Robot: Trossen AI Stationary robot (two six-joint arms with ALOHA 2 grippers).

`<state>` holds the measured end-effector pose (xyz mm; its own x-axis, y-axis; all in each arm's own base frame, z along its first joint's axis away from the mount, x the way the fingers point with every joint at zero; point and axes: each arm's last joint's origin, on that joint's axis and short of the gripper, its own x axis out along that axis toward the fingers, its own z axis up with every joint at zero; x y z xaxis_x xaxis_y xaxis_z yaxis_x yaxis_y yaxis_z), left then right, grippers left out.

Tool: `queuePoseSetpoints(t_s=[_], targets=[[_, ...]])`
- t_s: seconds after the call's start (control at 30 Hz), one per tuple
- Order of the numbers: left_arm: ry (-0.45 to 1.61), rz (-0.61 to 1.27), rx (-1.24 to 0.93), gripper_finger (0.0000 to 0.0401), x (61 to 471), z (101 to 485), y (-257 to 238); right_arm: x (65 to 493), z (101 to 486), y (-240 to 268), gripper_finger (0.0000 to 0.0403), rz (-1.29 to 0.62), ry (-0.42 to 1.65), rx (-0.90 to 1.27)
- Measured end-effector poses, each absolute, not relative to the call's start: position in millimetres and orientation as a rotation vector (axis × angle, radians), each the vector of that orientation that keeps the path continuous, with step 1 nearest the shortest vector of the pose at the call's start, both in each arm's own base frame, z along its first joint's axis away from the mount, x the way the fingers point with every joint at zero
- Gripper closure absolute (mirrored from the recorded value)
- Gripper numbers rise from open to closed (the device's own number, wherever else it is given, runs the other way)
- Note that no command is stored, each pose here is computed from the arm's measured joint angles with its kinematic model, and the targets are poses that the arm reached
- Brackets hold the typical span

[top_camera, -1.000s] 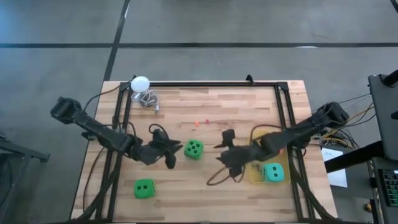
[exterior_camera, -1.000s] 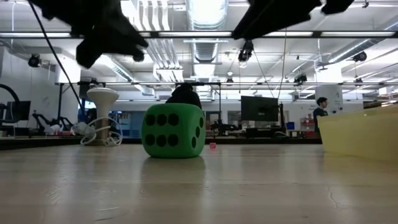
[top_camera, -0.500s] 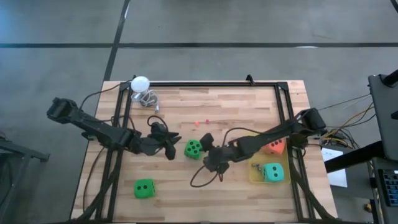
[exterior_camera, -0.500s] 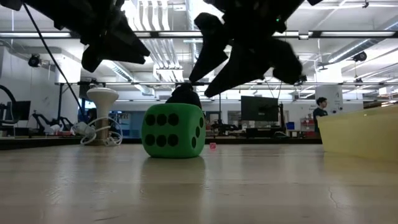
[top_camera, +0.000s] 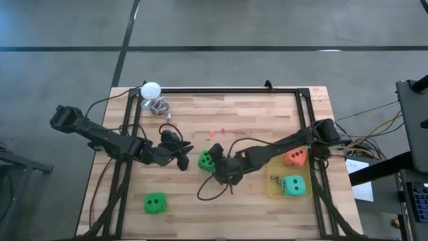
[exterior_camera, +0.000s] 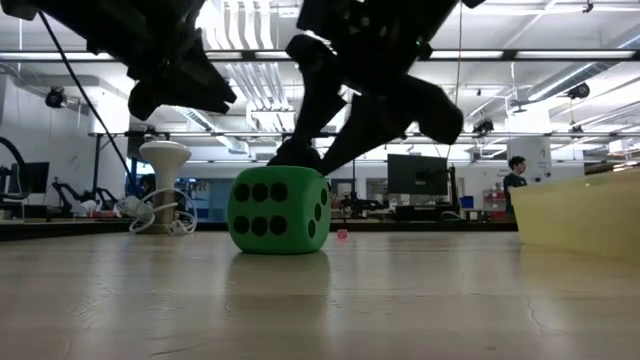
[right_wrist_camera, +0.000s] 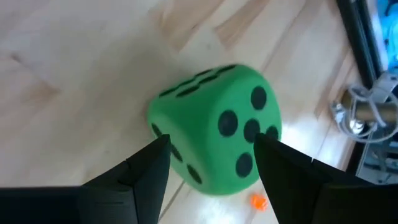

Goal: Pick & Place Dice
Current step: Put the top large green dice into the yellow bin

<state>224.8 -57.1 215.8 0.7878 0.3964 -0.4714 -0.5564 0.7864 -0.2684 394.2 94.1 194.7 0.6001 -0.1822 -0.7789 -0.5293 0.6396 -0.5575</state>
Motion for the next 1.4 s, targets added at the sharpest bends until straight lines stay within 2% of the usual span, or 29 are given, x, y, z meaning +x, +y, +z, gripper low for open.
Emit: queuePoseSetpoints(t_s=[0.57, 0.77, 0.9, 1.2, 1.4], targets=[[0.415, 0.526, -0.415, 0.0288, 224.7, 215.4, -56.8, 412.5, 158.9, 83.3, 0.0177, 0.253, 0.957, -1.009], [0.419, 0.527, -0.41, 0.0288, 224.6, 215.1, -56.7, 414.5, 156.1, 82.7, 0.0194, 0.226, 0.949, -0.991], [0.418, 0.527, -0.411, 0.0288, 224.6, 215.2, -56.7, 415.0, 155.4, 81.1, 0.0231, 0.209, 0.953, -0.955], [0.416, 0.527, -0.413, 0.0288, 224.8, 215.5, -56.7, 416.2, 154.9, 74.7, 0.0376, 0.192, 0.956, -0.86], [0.416, 0.527, -0.413, 0.0288, 224.8, 215.5, -56.7, 416.0, 154.6, 74.6, 0.0392, 0.183, 0.956, -0.81]])
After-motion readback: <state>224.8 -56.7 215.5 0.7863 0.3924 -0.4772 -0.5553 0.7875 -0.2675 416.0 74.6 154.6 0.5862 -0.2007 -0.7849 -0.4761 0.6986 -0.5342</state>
